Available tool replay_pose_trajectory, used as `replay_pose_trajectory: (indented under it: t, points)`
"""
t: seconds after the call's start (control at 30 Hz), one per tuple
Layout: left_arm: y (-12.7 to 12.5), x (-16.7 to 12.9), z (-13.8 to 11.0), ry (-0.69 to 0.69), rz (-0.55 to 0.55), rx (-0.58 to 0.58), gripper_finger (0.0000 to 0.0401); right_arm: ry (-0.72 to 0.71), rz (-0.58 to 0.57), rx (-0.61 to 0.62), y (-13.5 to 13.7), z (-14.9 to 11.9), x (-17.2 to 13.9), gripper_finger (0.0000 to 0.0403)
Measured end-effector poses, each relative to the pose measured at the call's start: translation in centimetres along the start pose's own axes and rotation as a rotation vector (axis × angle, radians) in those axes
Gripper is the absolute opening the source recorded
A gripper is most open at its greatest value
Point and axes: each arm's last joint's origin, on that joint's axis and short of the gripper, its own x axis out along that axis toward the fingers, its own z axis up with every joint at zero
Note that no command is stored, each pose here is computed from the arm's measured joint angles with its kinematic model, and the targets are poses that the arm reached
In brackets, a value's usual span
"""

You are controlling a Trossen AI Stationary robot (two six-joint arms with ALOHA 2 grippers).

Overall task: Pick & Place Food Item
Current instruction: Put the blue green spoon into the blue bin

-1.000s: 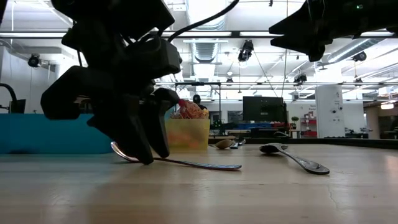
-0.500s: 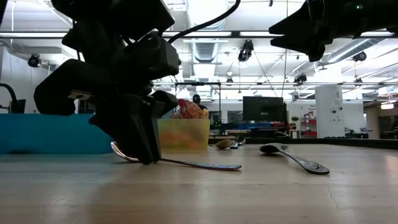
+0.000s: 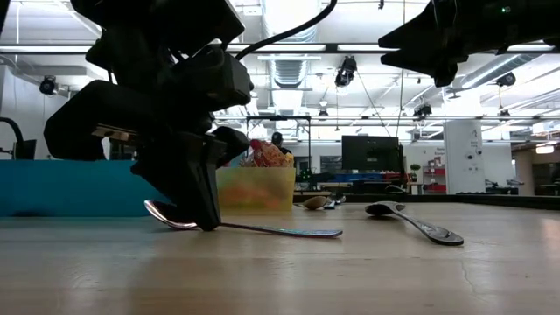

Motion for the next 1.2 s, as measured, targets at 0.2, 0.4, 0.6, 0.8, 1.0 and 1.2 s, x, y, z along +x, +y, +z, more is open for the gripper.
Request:
replay_pose_trajectory:
  t: [0.2, 0.4, 0.6, 0.8, 1.0, 1.2]
  points:
    - [0.0, -0.4, 0.1, -0.01, 0.003, -0.009, 0.0003, 0.0, 0.0, 0.0, 0.0, 0.0, 0.0, 0.0206]
    - [0.1, -2.0, 0.8, -0.054, 0.031, -0.024, 0.0002, 0.0, 0.0, 0.0, 0.0, 0.0, 0.0, 0.0206]
    - [0.2, -4.5, 1.4, -0.111, 0.075, -0.067, 0.0002, 0.0, 0.0, 0.0, 0.0, 0.0, 0.0, 0.0206]
    - [0.3, -8.0, 1.0, -0.096, 0.179, -0.182, 0.0002, 0.0, 0.0, 0.0, 0.0, 0.0, 0.0, 0.0206]
    - [0.3, -12.7, -0.2, -0.092, 0.261, -0.329, 0.0002, 0.0, 0.0, 0.0, 0.0, 0.0, 0.0, 0.0206]
    - [0.3, -17.2, -2.9, -0.019, 0.365, -0.464, 0.0002, 0.0, 0.0, 0.0, 0.0, 0.0, 0.0, 0.0206]
